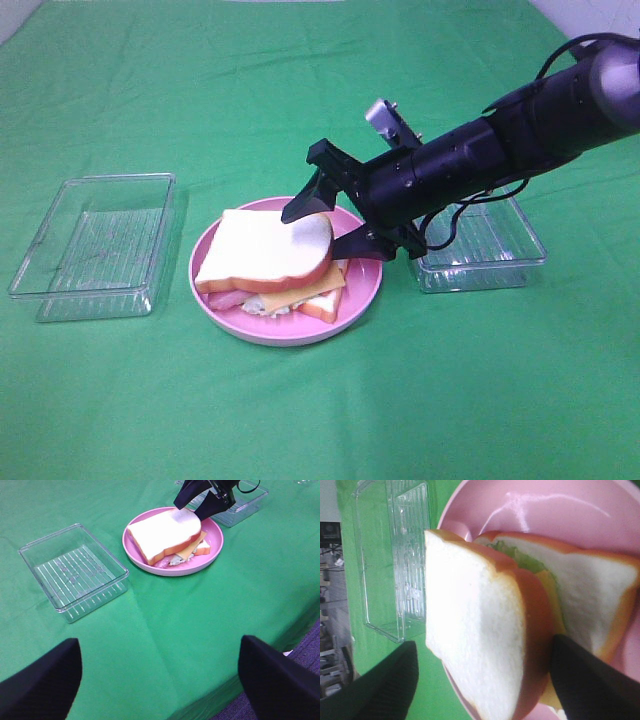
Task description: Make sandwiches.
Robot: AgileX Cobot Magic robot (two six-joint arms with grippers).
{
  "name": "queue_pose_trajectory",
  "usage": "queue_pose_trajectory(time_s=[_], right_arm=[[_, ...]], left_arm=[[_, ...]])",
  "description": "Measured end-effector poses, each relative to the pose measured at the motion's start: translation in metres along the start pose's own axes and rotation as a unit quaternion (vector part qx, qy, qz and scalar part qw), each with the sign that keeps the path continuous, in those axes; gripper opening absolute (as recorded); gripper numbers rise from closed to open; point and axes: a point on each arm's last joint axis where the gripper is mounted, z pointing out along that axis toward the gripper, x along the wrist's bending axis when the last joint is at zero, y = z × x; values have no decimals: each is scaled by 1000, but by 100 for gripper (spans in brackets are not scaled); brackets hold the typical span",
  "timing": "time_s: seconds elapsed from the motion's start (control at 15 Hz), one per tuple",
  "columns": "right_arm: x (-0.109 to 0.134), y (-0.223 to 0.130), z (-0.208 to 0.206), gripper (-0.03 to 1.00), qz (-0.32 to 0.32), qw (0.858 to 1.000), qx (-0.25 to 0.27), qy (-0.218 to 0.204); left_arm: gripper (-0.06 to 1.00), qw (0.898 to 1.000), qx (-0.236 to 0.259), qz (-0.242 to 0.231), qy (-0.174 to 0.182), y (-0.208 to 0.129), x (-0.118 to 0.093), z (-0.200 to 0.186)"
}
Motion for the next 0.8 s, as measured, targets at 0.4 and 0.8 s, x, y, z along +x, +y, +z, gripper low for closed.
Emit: queue_pose_trajectory(time_s=[0.4,0.8], right_arm=[[29,-17,-71,72,-125,980,25,-154],[53,-77,-186,72,-200,931,3,-306]], left_arm=[[80,1000,0,0,0,0,0,0],[80,1000,0,0,0,0,0,0]])
